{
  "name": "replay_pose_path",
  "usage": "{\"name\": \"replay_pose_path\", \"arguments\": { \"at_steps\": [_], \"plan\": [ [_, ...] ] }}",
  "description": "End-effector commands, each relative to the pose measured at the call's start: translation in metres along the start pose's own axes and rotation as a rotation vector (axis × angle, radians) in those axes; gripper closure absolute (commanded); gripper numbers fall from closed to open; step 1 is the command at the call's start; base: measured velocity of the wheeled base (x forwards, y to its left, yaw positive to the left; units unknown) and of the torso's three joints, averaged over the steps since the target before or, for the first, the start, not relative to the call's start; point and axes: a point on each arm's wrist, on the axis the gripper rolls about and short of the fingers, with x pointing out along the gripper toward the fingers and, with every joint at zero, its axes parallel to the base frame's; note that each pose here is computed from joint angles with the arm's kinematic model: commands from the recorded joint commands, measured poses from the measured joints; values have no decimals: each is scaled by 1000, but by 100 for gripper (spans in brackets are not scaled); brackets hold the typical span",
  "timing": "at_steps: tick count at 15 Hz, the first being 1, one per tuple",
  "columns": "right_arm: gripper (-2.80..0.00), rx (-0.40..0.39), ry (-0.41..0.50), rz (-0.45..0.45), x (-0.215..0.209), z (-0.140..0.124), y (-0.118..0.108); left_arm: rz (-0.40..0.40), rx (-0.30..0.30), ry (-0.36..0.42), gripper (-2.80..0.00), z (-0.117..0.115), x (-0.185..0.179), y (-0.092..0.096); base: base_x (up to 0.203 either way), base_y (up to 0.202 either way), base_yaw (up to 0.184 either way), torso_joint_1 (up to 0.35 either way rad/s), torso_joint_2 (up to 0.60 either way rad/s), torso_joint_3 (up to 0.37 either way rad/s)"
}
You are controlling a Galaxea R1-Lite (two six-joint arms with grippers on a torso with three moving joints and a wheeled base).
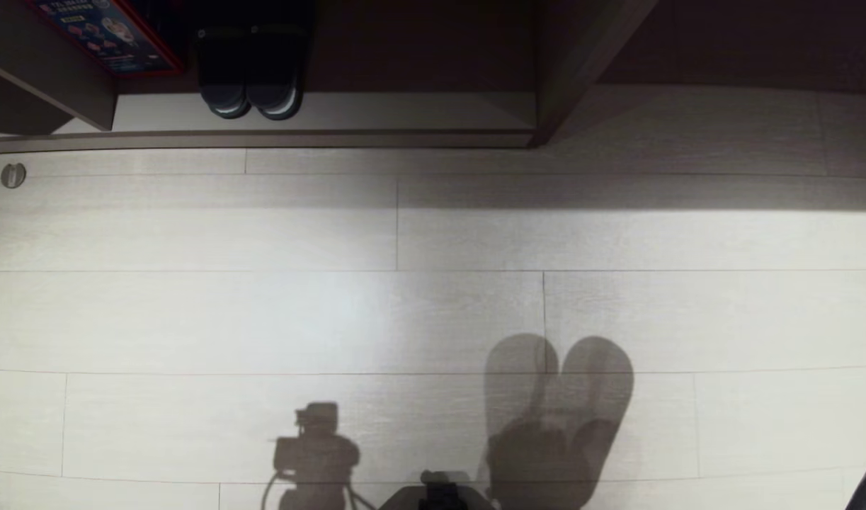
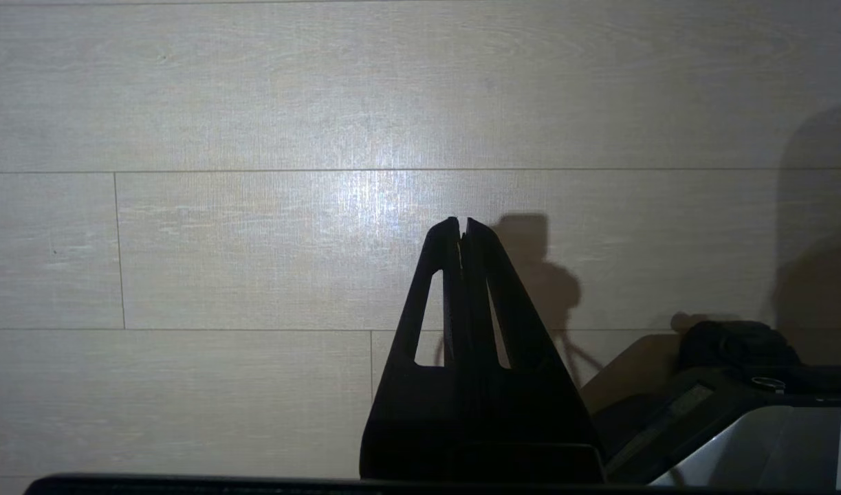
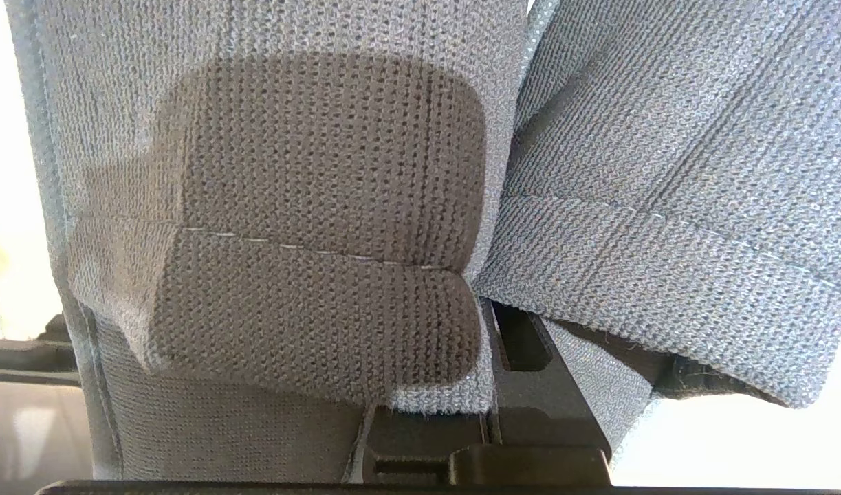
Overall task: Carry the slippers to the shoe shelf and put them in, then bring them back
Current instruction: Place the slippers into the shoe cabinet
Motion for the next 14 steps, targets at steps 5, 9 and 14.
{"name": "replay_pose_path", "arguments": {
  "at_steps": [5,9,14],
  "plan": [
    [0,-8,-1,7,0,0,0,1,-2,0,0,0,0,0,0,0,0,2,3,203],
    [0,-17,-2,9,0,1,0,1,-3,0,0,0,0,0,0,0,0,1,2,202],
    [0,-8,-1,-2,0,1,0,0,-3,0,0,0,0,0,0,0,0,2,3,202]
  ]
}}
